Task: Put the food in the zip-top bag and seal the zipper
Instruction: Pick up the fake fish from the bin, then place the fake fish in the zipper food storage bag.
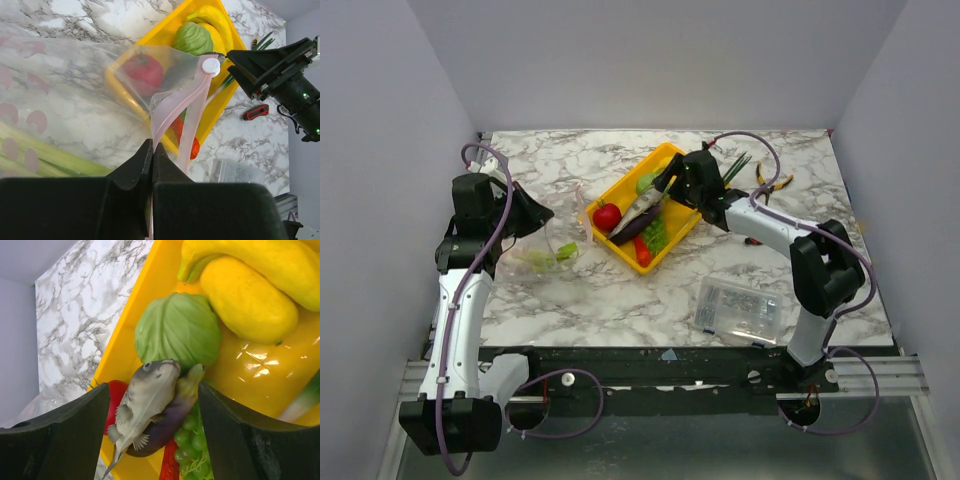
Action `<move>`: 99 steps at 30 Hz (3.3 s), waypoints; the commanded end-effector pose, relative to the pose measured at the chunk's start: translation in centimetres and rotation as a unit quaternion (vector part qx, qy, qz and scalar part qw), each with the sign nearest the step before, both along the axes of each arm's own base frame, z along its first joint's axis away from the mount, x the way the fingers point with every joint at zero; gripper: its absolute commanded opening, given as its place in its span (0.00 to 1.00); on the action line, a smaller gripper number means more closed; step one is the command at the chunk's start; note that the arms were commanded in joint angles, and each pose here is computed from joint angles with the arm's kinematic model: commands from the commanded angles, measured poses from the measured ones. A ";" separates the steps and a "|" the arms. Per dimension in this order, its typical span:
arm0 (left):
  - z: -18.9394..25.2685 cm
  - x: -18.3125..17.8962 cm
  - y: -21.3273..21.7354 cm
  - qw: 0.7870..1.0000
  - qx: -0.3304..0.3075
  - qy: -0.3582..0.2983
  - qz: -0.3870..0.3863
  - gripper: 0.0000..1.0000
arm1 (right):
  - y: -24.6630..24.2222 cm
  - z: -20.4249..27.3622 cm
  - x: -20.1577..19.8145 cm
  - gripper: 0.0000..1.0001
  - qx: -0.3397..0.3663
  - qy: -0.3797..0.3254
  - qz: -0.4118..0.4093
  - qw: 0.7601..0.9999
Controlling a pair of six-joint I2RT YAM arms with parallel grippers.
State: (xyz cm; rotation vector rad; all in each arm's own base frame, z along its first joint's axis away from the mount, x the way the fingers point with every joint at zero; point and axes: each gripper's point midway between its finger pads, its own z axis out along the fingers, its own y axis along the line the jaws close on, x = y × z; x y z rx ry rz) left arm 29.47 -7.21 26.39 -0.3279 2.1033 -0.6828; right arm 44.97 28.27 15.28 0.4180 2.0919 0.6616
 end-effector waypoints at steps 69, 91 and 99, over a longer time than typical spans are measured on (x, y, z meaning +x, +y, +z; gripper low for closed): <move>3.0 -0.1 -2.6 0.992 -0.121 0.023 -0.006 0.00 | 13.4 17.6 -16.4 0.25 0.004 -0.508 -0.048 0.860; 4.7 -0.1 -1.8 0.994 -0.111 -0.001 0.012 0.00 | 17.5 12.6 -17.2 0.83 -0.004 -0.397 0.082 0.914; 4.0 0.1 -1.4 0.995 -0.099 -0.001 0.018 0.00 | 14.6 13.7 -16.4 0.81 -0.064 -0.296 0.139 0.943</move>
